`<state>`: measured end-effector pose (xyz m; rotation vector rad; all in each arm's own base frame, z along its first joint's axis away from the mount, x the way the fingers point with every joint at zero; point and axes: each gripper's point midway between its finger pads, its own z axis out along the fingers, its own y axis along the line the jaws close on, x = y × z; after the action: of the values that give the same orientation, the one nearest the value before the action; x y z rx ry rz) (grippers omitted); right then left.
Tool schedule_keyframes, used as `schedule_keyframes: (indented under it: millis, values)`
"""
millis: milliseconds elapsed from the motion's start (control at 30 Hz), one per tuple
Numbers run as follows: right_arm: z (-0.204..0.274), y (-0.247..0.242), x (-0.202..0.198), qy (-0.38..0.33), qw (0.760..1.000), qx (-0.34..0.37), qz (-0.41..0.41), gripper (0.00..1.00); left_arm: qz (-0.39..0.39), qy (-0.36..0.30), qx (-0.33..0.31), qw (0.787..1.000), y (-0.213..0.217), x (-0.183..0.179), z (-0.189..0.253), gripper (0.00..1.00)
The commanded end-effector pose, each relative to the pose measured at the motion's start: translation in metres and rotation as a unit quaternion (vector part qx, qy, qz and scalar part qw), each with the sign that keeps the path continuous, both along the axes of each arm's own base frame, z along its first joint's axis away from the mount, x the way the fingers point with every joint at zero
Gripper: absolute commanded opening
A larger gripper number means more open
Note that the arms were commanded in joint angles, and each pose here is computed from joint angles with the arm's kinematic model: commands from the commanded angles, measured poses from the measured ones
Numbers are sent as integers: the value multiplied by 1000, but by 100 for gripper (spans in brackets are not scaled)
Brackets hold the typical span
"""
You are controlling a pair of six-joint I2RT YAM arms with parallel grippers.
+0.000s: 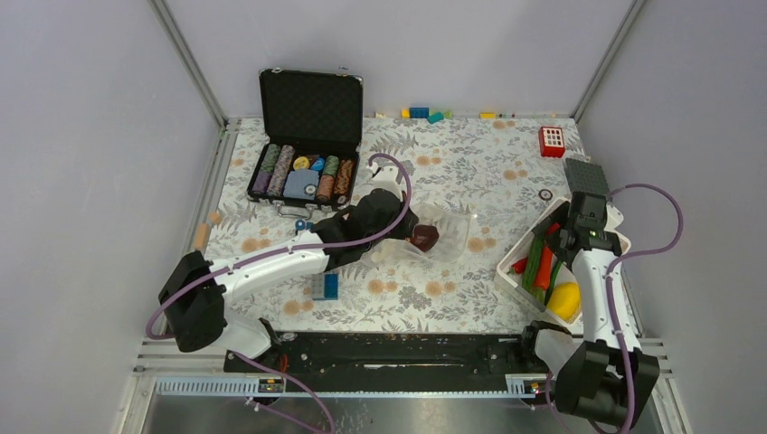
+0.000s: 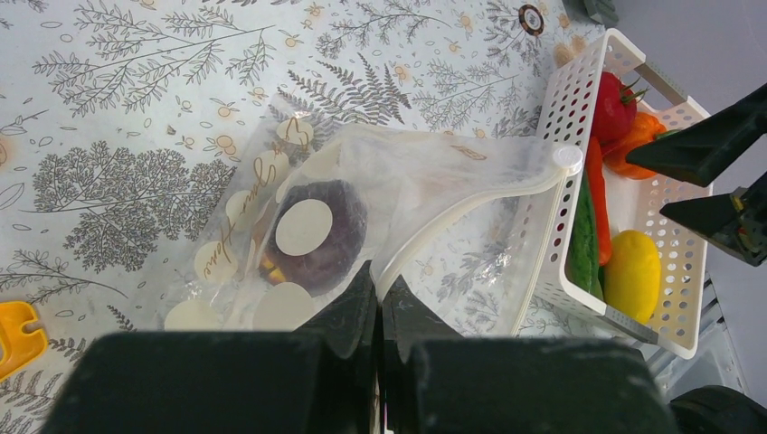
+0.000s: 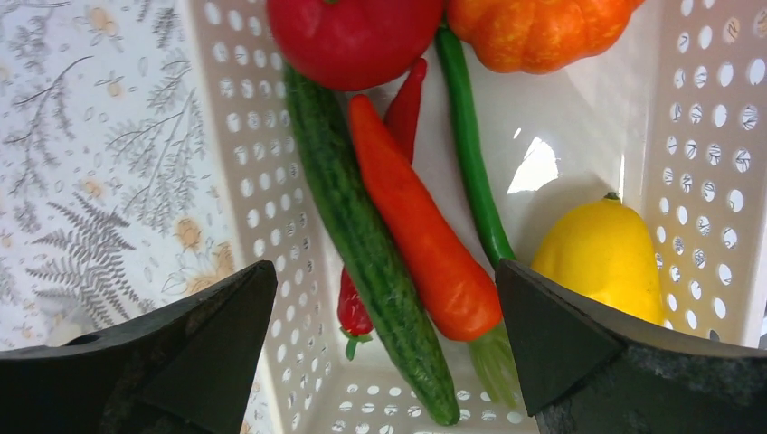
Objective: Place the food in the zip-top bag and seal the zipper
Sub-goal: Pick up the fake vegetable from the bin.
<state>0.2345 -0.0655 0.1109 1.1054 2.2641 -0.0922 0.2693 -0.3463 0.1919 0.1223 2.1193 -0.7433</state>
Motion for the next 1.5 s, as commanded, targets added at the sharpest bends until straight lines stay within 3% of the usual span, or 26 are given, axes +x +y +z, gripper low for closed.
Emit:
schedule_keyframes:
  millis: [0,233,567,967,1133,1467]
  values:
    - [-14,-7,-1,6,1000,8,-15,100,-9,-31,-33,999,-5,4,20,0]
    - [-37,-6,-6,39,999,23,-14,100,-27,-54,-40,997,-5,2,27,0]
    - [-58,-24,19,50,998,9,-35,97,-68,-48,-61,995,-14,-10,26,0]
    - [-92,-13,33,87,994,64,-15,77,-74,-50,-69,994,-14,-13,27,0]
    - [-87,-9,29,80,994,67,-9,71,-76,-50,-70,993,-15,-13,28,0]
    - [-59,-3,19,55,996,66,-2,72,-85,-47,-75,992,-18,-16,29,0]
